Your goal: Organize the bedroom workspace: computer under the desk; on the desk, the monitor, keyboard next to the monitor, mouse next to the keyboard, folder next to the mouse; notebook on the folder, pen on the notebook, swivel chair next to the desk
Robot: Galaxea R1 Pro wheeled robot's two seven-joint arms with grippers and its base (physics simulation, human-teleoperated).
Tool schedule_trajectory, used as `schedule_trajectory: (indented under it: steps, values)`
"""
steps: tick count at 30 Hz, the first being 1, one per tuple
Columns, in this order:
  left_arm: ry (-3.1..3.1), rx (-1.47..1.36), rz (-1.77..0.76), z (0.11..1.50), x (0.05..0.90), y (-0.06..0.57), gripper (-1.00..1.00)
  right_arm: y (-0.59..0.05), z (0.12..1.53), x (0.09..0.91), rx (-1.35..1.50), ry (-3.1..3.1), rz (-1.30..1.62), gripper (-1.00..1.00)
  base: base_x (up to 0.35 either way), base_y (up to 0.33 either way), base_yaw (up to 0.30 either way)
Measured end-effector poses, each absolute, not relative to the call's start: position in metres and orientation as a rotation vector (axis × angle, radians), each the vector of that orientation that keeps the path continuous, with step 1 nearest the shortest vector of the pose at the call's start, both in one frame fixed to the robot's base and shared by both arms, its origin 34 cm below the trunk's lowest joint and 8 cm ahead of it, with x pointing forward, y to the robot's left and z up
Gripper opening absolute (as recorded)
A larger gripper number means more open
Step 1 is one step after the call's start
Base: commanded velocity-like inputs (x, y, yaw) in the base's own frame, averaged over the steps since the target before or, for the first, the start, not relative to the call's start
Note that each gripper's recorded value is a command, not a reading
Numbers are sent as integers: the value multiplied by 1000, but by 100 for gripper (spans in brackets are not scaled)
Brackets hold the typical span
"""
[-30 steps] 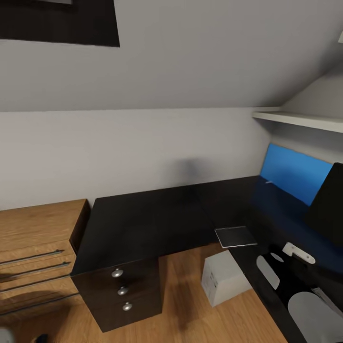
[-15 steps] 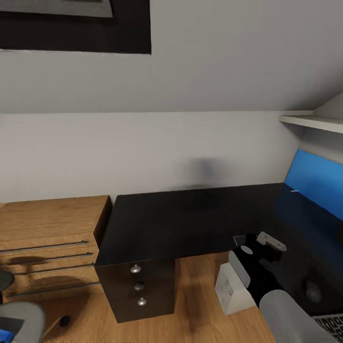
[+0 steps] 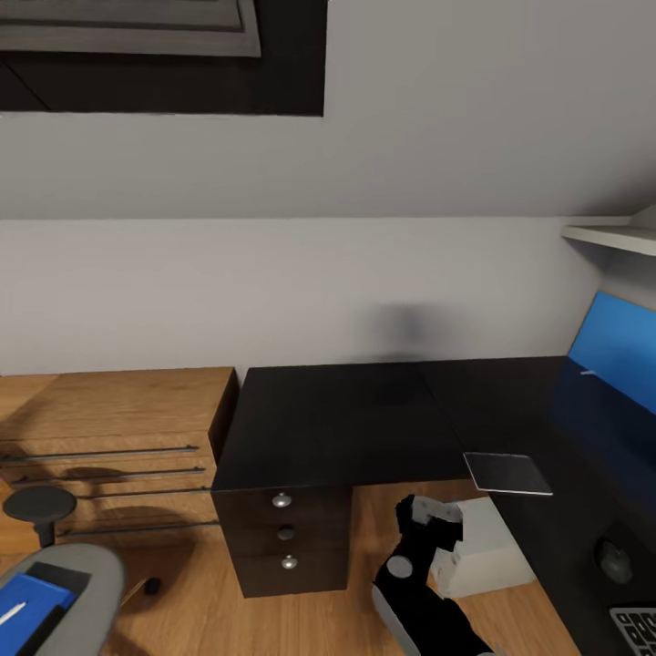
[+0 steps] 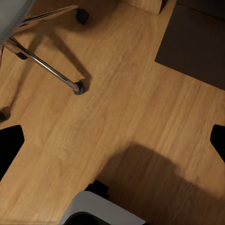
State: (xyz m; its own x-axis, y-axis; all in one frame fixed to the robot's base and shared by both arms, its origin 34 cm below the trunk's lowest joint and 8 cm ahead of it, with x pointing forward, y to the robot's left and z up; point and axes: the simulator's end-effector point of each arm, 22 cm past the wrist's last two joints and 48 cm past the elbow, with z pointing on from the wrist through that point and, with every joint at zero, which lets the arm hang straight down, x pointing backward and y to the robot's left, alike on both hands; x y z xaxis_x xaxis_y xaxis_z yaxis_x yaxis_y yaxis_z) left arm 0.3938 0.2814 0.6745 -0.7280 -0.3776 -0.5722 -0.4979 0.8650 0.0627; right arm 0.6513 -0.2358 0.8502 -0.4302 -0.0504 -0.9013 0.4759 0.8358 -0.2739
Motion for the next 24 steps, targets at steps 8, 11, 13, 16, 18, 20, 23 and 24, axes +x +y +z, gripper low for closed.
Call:
schedule_trajectory:
  steps: [8,11,13,16,18,20,23,24]
  values:
    - [2453,-648,261,686,400,268,100,-198,836,634,191,1988,-538,100,-1,0,0]
    - [2448,-651,266,693,401,268,100,-202,842,631,190,1980,-558,100,0,0,0]
    - [2444,-653,260,697,402,266,100,-204,847,630,199,1974,-566,100,0,0,0]
    - [2440,-654,251,703,403,264,100,-206,855,629,216,1961,-574,100,0,0,0]
    - [2440,-654,250,705,403,263,100,-207,857,627,219,1962,-581,100,0,0,0]
    - [2440,-654,250,707,403,263,100,-208,858,626,219,1963,-583,100,0,0,0]
    - [2440,-654,251,710,402,264,100,-205,858,622,210,1970,-579,100,0,0,0]
    - [2439,-654,252,711,401,264,100,-204,858,621,206,1972,-577,100,0,0,0]
